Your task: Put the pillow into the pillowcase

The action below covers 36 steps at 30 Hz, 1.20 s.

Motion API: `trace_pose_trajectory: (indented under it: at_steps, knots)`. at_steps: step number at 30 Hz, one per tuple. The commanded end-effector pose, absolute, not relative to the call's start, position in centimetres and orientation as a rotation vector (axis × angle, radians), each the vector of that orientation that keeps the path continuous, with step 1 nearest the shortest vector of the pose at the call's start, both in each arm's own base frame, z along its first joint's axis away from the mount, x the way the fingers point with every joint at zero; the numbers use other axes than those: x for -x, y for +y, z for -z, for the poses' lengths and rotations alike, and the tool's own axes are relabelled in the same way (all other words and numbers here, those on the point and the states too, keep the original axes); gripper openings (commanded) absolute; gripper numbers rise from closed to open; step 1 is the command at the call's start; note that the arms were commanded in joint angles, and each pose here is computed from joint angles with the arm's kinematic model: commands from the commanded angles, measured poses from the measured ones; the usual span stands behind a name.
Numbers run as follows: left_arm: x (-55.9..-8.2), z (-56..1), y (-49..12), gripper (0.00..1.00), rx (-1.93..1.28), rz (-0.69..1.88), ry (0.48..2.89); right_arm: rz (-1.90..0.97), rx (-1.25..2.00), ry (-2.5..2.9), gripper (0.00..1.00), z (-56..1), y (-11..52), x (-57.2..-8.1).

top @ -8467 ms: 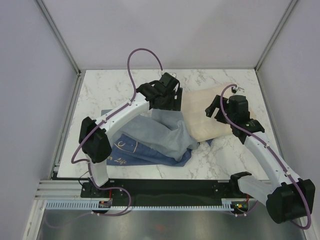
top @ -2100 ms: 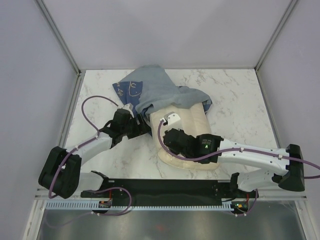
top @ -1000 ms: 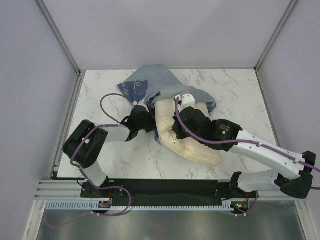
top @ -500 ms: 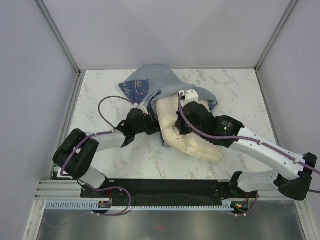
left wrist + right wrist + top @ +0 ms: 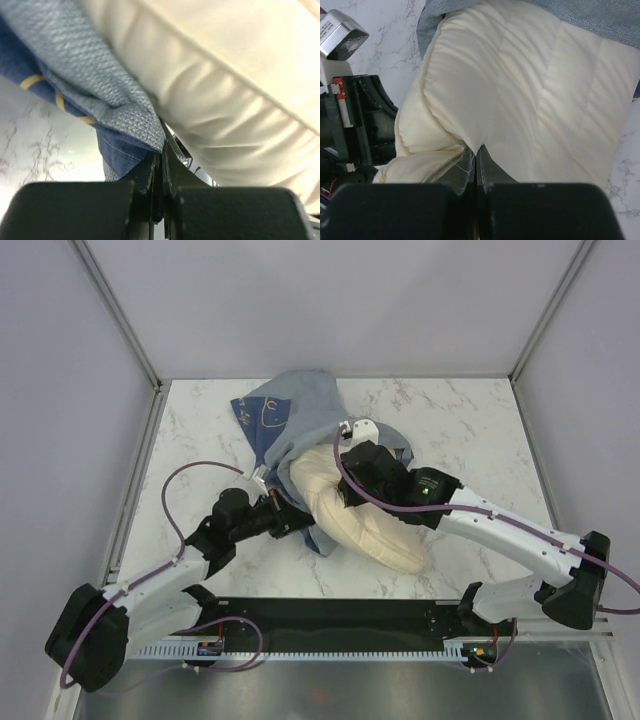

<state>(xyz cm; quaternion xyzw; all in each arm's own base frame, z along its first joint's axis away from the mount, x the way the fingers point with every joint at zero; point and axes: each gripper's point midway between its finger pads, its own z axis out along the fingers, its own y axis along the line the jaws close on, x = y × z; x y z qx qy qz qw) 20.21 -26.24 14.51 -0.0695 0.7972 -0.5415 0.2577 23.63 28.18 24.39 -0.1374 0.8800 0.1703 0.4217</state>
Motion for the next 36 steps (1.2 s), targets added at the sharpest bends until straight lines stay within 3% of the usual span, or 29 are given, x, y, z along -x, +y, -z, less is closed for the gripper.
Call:
trace_pose_trajectory:
  at_steps: [1,6,10,14,16,18,22,27,36]
  knots:
    - [-16.1,-16.7,-26.0,0.02,0.141,1.613,2.191,-0.287,0.283,2.147,0.0,-23.6,27.6,-27.2]
    - [-15.8,-16.6,-24.3,0.02,0.145,1.482,2.218,-0.245,0.34,2.192,0.0,-21.0,28.2,-27.4]
    - [-16.7,-14.4,-23.1,0.02,0.213,1.397,2.27,-0.49,0.478,2.161,0.02,-21.5,30.5,-24.5]
    - [-18.6,-13.2,-22.2,0.02,0.294,1.44,2.252,-0.724,0.585,2.099,0.28,-24.1,32.0,-21.5]
    - [-19.8,-13.6,-21.3,0.02,0.319,1.468,2.235,-0.684,0.554,2.08,0.35,-25.1,31.1,-21.9]
    - [-21.0,-14.1,-20.6,0.02,0.329,1.462,2.223,-0.618,0.491,2.067,0.51,-25.9,29.6,-23.1]
    - [-24.7,-14.9,-17.6,0.02,0.43,1.436,2.187,-0.427,0.29,2.1,0.64,-26.7,24.9,-26.1]
    - [-27.4,-15.6,-15.7,0.02,0.448,1.389,2.164,-0.331,0.068,2.146,0.66,-25.0,18.2,-30.4]
    - [-27.8,-14.5,-14.4,0.02,0.456,1.231,2.189,-0.274,-0.011,2.305,0.72,-17.0,15.4,-32.1]
